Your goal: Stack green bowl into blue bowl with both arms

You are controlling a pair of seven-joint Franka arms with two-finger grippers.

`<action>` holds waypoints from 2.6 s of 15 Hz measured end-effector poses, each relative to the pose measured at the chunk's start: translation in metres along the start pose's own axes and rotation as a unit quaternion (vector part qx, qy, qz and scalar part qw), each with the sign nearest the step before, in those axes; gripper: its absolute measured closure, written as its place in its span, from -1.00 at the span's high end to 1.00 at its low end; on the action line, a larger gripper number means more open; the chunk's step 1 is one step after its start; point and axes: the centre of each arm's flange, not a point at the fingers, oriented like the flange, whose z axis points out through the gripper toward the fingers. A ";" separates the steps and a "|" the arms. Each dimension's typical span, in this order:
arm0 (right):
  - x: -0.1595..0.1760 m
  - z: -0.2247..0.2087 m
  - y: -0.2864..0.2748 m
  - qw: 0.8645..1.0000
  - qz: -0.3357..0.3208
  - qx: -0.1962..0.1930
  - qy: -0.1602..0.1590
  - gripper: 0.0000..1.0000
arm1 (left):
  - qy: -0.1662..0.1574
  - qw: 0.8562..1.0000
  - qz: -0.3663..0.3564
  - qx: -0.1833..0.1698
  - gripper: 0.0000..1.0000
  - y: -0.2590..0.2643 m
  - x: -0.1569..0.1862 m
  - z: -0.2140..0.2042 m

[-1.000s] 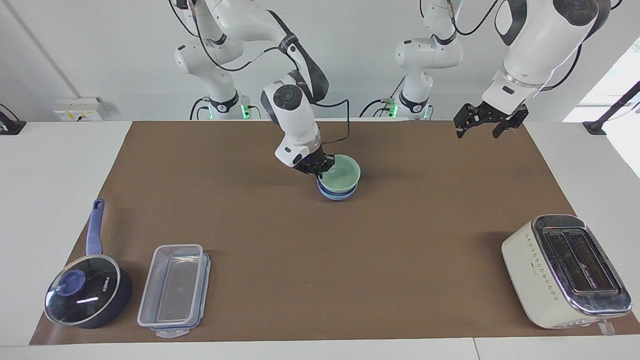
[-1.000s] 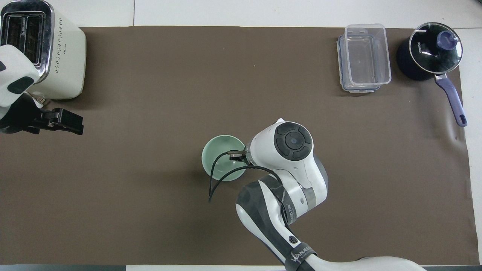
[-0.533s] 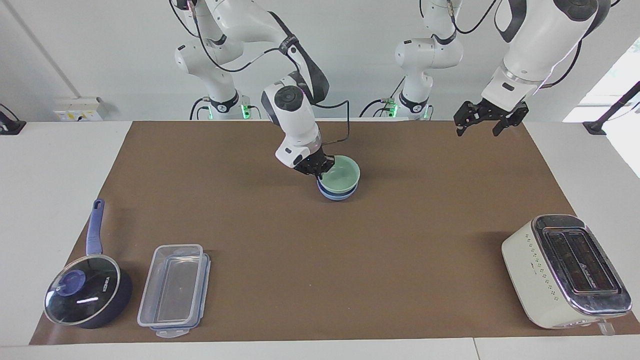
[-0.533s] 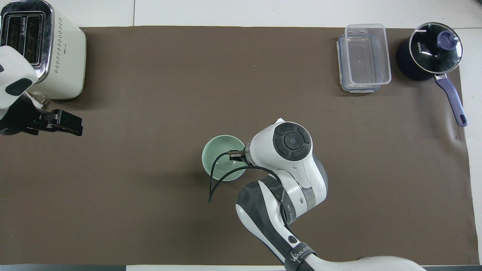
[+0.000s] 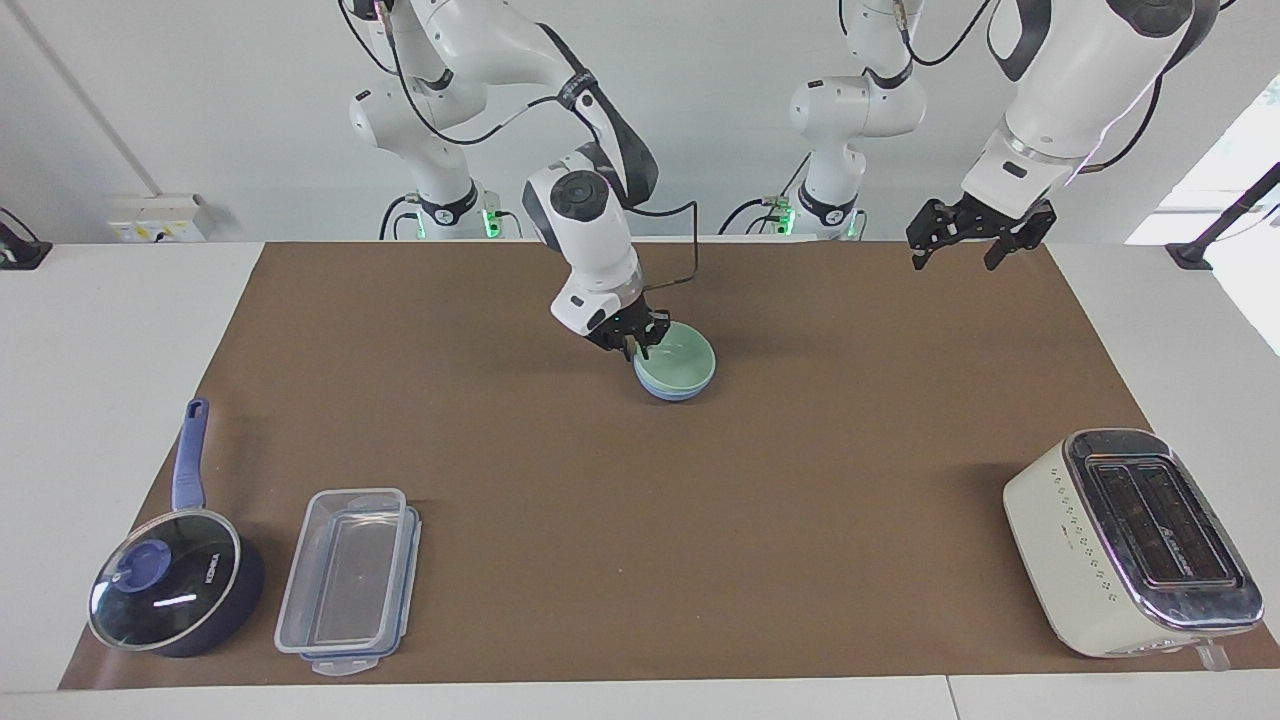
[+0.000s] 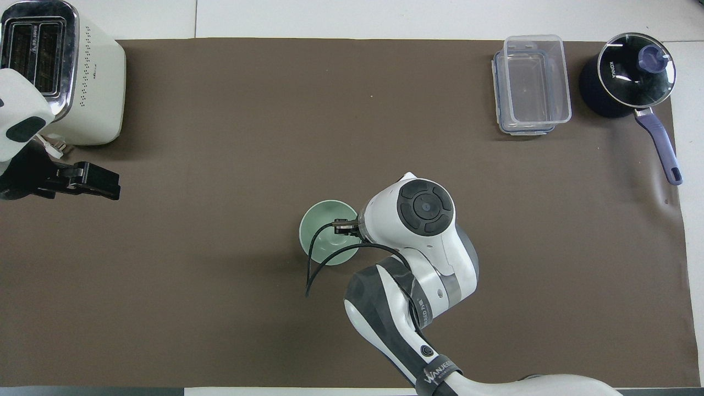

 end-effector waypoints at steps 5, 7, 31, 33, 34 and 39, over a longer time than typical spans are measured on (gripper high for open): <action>0.010 -0.017 -0.005 1.000 0.013 0.010 0.014 0.15 | 0.001 1.000 0.000 0.000 1.00 0.000 -0.001 -0.001; 0.020 -0.036 0.000 1.000 0.021 0.013 0.016 0.18 | 0.001 1.000 0.000 0.000 1.00 0.000 -0.001 -0.001; 0.050 -0.325 0.307 0.993 0.025 -0.114 -0.029 1.00 | 0.001 1.000 0.000 0.000 1.00 0.000 -0.001 -0.001; 0.048 -0.326 0.307 0.993 0.025 -0.114 -0.025 1.00 | 0.001 1.000 0.000 0.000 1.00 0.000 -0.001 -0.001; 0.049 -0.326 0.309 0.993 0.027 -0.114 -0.024 1.00 | 0.001 1.000 0.000 0.000 1.00 0.000 -0.001 -0.001; 0.052 -0.323 0.327 0.992 0.043 -0.113 -0.027 1.00 | 0.001 1.000 0.000 0.000 1.00 0.000 -0.001 -0.001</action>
